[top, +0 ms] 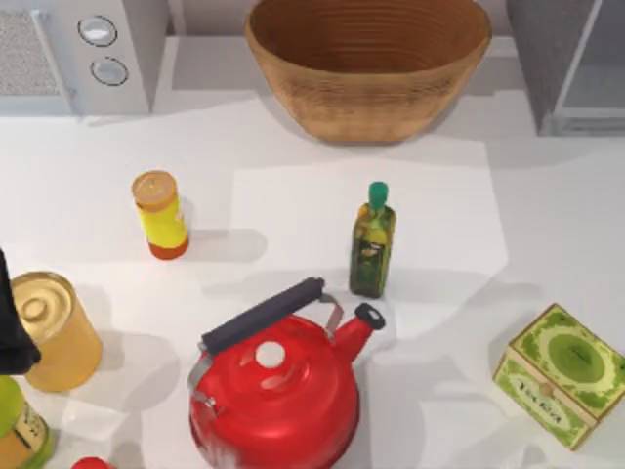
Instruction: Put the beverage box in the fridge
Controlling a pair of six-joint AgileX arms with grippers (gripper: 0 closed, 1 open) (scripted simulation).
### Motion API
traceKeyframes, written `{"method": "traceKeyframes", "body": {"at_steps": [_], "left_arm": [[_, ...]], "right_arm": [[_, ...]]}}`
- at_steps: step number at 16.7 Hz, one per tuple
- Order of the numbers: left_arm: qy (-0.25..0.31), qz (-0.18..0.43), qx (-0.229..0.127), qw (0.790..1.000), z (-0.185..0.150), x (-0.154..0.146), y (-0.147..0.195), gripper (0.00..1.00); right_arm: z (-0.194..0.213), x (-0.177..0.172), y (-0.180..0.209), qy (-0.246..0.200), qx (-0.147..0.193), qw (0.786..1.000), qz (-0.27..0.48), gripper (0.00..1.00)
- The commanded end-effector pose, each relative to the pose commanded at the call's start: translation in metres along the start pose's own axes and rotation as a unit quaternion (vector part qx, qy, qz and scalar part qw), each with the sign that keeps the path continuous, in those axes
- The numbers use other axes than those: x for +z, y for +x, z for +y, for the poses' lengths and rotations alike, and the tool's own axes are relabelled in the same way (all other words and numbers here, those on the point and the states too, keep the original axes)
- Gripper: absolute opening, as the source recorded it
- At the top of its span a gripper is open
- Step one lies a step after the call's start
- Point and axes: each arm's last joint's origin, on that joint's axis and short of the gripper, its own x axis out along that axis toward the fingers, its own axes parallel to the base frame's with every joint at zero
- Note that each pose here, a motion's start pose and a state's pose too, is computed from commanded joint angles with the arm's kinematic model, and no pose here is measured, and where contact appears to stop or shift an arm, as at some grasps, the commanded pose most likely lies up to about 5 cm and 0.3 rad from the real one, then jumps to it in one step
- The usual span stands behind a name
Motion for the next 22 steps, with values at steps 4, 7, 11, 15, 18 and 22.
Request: {"method": "traceKeyframes", "body": {"at_steps": [4,7,11,15,18,22], "left_arm": [[0.000,0.000,0.000,1.000,0.0000,0.0000,0.0000,1.00],[0.000,0.000,0.000,1.000,0.0000,0.0000,0.0000,1.00],[0.000,0.000,0.000,1.000,0.0000,0.0000,0.0000,1.00],[0.000,0.000,0.000,1.000,0.0000,0.0000,0.0000,1.00],[0.000,0.000,0.000,1.000,0.0000,0.0000,0.0000,1.00],[0.000,0.000,0.000,1.000,0.0000,0.0000,0.0000,1.00]], "right_arm": [[0.0000,0.0000,0.0000,0.000,0.000,1.000,0.000,0.08],[0.0000,0.0000,0.0000,0.000,0.000,1.000,0.000,0.30],[0.0000,0.0000,0.0000,0.000,0.000,1.000,0.000,0.60],[0.0000,0.0000,0.0000,0.000,0.000,1.000,0.000,0.90],[0.0000,0.0000,0.0000,0.000,0.000,1.000,0.000,1.00],[0.0000,0.0000,0.0000,0.000,0.000,1.000,0.000,1.00]]}}
